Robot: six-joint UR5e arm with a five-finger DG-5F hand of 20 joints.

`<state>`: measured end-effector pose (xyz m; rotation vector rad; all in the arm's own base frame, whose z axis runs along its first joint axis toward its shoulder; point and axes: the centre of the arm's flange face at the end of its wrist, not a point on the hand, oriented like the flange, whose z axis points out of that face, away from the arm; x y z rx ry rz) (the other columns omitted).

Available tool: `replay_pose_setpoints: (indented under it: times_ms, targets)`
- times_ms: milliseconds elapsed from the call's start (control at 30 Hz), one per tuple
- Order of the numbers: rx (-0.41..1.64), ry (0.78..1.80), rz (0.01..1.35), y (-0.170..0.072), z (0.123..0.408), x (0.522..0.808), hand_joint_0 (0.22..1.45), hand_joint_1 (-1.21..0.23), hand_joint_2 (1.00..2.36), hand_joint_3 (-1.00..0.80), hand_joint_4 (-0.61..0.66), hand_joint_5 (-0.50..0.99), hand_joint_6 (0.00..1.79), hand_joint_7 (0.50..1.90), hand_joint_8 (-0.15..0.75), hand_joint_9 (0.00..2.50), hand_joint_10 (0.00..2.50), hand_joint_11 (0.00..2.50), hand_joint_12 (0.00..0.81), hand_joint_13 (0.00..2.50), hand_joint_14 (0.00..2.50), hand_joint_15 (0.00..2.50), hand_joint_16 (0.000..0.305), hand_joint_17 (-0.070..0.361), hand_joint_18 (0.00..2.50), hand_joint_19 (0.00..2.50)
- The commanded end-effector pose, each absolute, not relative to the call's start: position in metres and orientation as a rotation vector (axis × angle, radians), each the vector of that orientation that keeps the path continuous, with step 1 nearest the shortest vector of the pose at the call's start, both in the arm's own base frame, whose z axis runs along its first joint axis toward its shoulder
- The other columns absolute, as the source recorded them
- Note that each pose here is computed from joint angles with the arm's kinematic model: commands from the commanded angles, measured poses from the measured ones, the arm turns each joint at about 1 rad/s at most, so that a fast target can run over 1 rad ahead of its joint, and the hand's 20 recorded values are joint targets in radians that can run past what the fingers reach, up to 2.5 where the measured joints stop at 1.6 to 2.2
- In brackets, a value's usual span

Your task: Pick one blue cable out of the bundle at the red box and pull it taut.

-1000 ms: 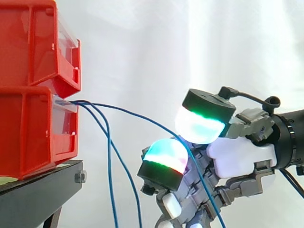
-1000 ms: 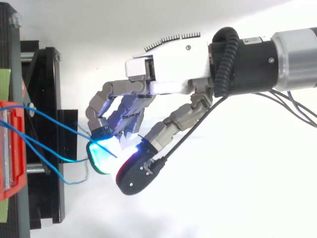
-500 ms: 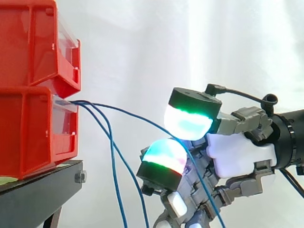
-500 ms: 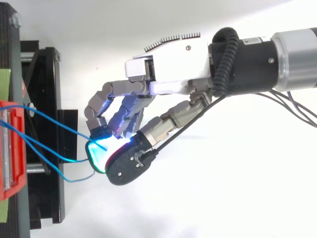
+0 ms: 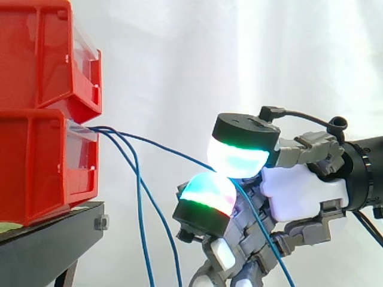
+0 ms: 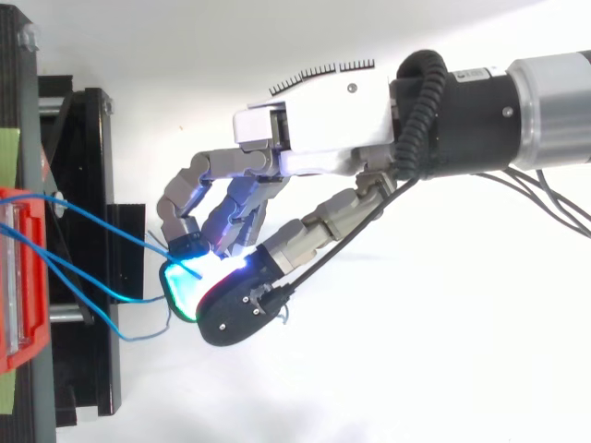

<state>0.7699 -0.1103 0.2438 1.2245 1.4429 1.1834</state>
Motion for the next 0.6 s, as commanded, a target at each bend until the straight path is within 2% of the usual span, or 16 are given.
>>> replay_pose_setpoints:
  times_ms: [0,233,433,567]
  targets:
    - [1.225,1.441,1.183,-0.111,0.244,0.77,0.62,-0.8,1.02,-0.13,0.09,-0.18,0.88,1.16,0.343,0.78,0.02,0.7,0.403,0.56,0.01,0.26,0.055,0.124,0.68,0.41]
    - [1.218,1.435,1.187,-0.111,0.256,0.768,0.63,-0.81,1.03,-0.05,0.06,-0.17,0.89,1.23,0.341,0.8,0.01,0.71,0.402,0.57,0.01,0.27,0.055,0.123,0.69,0.41]
    - [1.219,1.444,1.172,-0.115,0.265,0.763,0.64,-0.82,1.03,0.02,0.04,-0.16,0.9,1.33,0.339,0.82,0.02,0.72,0.399,0.56,0.01,0.25,0.055,0.123,0.68,0.39]
    - [1.221,1.458,1.158,-0.117,0.266,0.76,0.63,-0.82,1.03,0.05,0.05,-0.16,0.9,1.34,0.341,0.82,0.02,0.71,0.4,0.55,0.01,0.26,0.055,0.123,0.67,0.39]
